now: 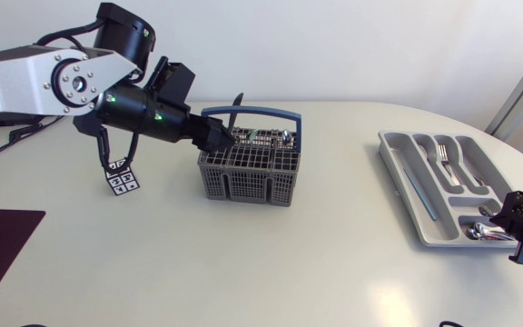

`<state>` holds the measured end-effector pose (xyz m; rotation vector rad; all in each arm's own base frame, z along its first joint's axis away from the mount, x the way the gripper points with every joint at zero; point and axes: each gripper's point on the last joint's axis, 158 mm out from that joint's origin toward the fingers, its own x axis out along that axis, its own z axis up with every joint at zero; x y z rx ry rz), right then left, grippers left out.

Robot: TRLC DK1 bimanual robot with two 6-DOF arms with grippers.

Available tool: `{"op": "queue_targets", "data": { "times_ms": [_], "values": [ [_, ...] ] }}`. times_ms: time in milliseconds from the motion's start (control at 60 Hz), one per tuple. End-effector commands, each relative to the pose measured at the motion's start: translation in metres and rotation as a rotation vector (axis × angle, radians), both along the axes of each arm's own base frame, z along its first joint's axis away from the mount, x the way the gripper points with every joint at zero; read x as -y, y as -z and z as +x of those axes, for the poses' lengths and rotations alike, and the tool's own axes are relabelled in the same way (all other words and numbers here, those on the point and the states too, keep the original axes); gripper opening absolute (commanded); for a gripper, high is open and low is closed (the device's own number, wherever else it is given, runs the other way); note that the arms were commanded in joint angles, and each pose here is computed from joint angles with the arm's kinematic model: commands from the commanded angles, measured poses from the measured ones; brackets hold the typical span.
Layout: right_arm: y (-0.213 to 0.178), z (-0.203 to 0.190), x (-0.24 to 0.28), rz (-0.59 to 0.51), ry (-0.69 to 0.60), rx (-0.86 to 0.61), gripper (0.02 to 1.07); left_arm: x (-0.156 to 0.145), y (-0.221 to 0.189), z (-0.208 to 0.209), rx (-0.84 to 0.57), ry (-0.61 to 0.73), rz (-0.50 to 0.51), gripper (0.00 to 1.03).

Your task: Transfer all utensils from the basket to the drawer tray.

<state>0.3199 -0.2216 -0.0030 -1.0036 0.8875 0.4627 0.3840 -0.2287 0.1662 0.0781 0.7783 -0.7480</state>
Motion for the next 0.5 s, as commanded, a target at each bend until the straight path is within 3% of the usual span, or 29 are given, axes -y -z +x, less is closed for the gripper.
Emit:
{"op": "queue_targets", "data": {
  "times_ms": [0,117,167,233,333,383,483],
  "values": [
    [0.009,0.0,0.012,-0.039,0.002,-0.013,0.08,-0.005,0.017,-0.003,-0.025,0.002,0.026,0.8],
    [0.015,0.0,0.023,-0.076,0.02,-0.013,0.11,-0.011,0.022,-0.005,-0.024,-0.01,0.045,0.8],
    [0.015,-0.002,0.026,-0.082,0.027,-0.014,0.24,-0.015,0.022,-0.006,-0.024,-0.017,0.048,0.8],
    [0.014,-0.007,0.03,-0.096,0.032,-0.02,0.51,-0.025,0.025,-0.004,-0.025,-0.038,0.055,0.8],
    [0.008,-0.011,0.033,-0.122,0.027,-0.015,0.79,-0.038,0.029,-0.001,-0.033,-0.066,0.065,0.8],
    [0.0,-0.011,0.034,-0.134,0.029,-0.001,0.88,-0.045,0.032,0.001,-0.035,-0.083,0.071,0.8],
    [-0.023,-0.01,0.031,-0.131,0.052,0.033,0.9,-0.054,0.036,-0.001,-0.041,-0.099,0.081,0.8]
  ]
}}
